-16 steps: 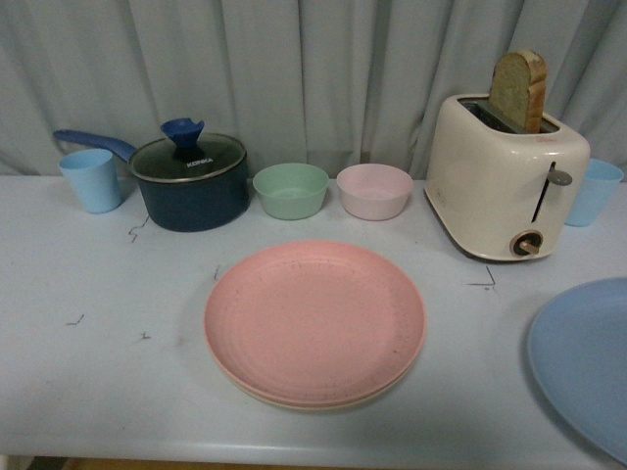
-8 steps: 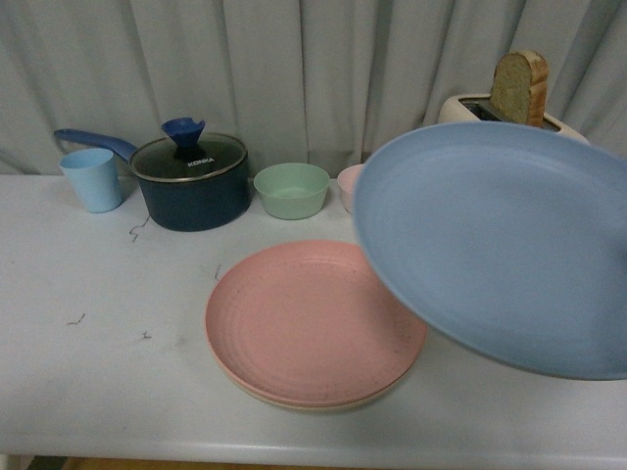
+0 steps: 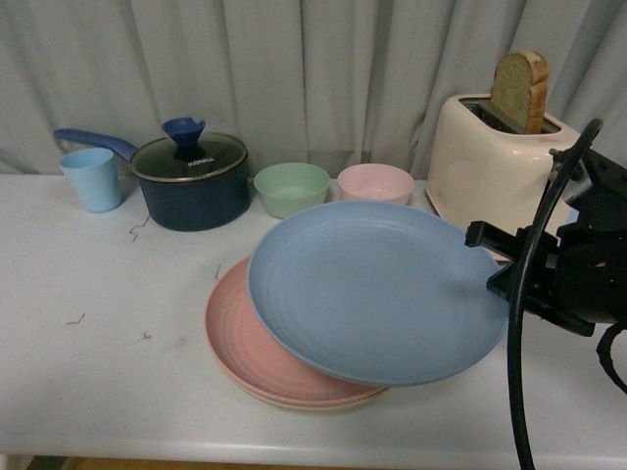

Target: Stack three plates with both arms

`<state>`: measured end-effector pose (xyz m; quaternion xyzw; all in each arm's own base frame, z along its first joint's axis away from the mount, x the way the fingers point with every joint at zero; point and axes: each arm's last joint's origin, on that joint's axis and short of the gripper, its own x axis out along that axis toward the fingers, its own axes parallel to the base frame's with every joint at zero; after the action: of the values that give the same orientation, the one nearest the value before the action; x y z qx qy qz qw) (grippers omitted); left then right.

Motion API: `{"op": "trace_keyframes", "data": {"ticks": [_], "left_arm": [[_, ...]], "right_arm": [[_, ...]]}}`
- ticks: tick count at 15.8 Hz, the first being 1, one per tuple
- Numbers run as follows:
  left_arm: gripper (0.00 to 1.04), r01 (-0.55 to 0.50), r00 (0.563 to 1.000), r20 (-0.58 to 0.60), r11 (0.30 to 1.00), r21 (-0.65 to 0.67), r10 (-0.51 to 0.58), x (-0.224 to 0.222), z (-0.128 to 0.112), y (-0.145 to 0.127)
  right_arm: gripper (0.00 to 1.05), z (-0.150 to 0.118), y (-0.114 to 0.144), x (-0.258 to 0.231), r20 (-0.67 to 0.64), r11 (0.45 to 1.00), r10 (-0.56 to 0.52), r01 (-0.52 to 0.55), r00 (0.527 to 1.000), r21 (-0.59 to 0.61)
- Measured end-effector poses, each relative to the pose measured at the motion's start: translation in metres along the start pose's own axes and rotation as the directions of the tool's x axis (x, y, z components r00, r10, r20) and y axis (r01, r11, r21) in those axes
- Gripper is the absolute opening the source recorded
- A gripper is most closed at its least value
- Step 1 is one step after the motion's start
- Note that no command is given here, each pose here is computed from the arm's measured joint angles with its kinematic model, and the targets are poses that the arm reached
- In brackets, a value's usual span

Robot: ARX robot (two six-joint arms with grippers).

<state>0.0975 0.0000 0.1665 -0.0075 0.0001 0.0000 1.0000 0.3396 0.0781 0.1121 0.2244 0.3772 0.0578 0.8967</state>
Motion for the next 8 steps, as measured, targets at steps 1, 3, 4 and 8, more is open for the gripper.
{"op": "trace_keyframes", "data": {"ticks": [1, 3, 4, 8], "left_arm": [[0.98, 0.0, 1.0, 0.0, 1.0, 0.0, 0.0, 0.0, 0.0, 0.0], [0.98, 0.0, 1.0, 0.0, 1.0, 0.0, 0.0, 0.0, 0.0, 0.0], [0.98, 0.0, 1.0, 0.0, 1.0, 0.0, 0.0, 0.0, 0.0, 0.0], [0.98, 0.0, 1.0, 0.0, 1.0, 0.0, 0.0, 0.0, 0.0, 0.0]], "right_arm": [[0.03, 0.0, 0.004, 0.005, -0.005, 1.0, -0.004, 0.004, 1.0, -0.005], [0.03, 0.0, 0.017, 0.017, -0.012, 1.0, 0.006, -0.006, 1.0, -0.028], [0.03, -0.004, 0.019, 0.022, -0.022, 0.999, -0.003, 0.003, 1.0, -0.038], [0.03, -0.019, 0.025, 0.04, -0.058, 0.996, -0.036, 0.032, 0.998, -0.084]]}}
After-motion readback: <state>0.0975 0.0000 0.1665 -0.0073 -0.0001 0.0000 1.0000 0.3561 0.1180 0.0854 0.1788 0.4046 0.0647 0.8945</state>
